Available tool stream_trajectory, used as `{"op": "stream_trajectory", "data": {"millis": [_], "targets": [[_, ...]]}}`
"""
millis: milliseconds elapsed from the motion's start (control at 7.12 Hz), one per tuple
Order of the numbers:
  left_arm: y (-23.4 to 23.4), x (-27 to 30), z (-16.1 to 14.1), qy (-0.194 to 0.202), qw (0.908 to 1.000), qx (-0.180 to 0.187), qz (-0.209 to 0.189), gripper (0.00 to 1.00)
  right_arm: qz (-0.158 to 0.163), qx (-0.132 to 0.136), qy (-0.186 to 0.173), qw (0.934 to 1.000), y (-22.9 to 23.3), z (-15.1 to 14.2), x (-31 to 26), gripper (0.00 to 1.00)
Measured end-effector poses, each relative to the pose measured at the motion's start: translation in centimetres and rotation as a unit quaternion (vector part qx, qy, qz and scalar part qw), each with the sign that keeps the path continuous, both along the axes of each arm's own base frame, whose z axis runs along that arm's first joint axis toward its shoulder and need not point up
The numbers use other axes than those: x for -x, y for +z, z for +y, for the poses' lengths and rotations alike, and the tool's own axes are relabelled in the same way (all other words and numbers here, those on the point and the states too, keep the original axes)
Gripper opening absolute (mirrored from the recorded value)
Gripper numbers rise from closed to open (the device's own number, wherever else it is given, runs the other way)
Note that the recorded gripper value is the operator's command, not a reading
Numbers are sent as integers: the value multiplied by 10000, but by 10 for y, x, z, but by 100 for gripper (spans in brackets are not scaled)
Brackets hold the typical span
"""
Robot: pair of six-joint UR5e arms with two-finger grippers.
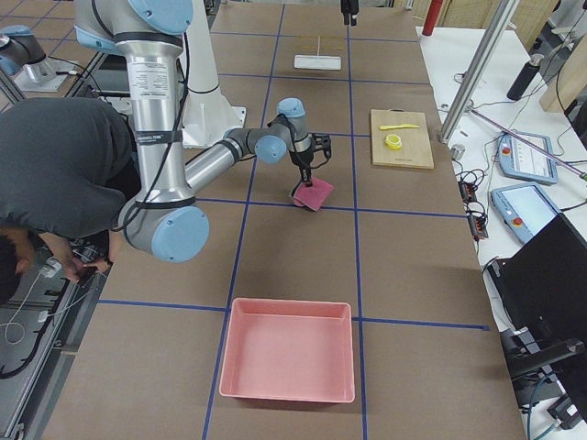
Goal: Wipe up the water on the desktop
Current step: 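Drag the pink cloth across the table surface with the right gripper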
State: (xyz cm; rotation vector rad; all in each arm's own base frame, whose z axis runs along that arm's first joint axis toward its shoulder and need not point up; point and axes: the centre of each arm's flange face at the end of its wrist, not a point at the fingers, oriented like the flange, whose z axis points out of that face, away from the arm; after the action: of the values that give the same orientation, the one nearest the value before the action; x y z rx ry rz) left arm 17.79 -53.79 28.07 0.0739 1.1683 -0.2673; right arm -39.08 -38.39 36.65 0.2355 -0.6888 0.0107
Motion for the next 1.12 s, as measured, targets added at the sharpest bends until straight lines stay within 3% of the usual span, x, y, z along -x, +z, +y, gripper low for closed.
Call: {"op": "stream_trajectory", "data": {"millis": [281,562,843,1124], "targets": [[74,57,-5,218,9954,-729,-573,97,-130,198,11,9997,-75,41,79,0],[147,121,-6,424,9838,-1333,-1123,97,-398,375,15,9985,-117,77,126,0],[186,149,-7,541,9777,-1496,-1370,97,-142,361,74,9992,-84,56,100,0],[206,159,-8,540,9784,-1391,-1430,97,548,137,-270,9980,-4,15,1,0]]}}
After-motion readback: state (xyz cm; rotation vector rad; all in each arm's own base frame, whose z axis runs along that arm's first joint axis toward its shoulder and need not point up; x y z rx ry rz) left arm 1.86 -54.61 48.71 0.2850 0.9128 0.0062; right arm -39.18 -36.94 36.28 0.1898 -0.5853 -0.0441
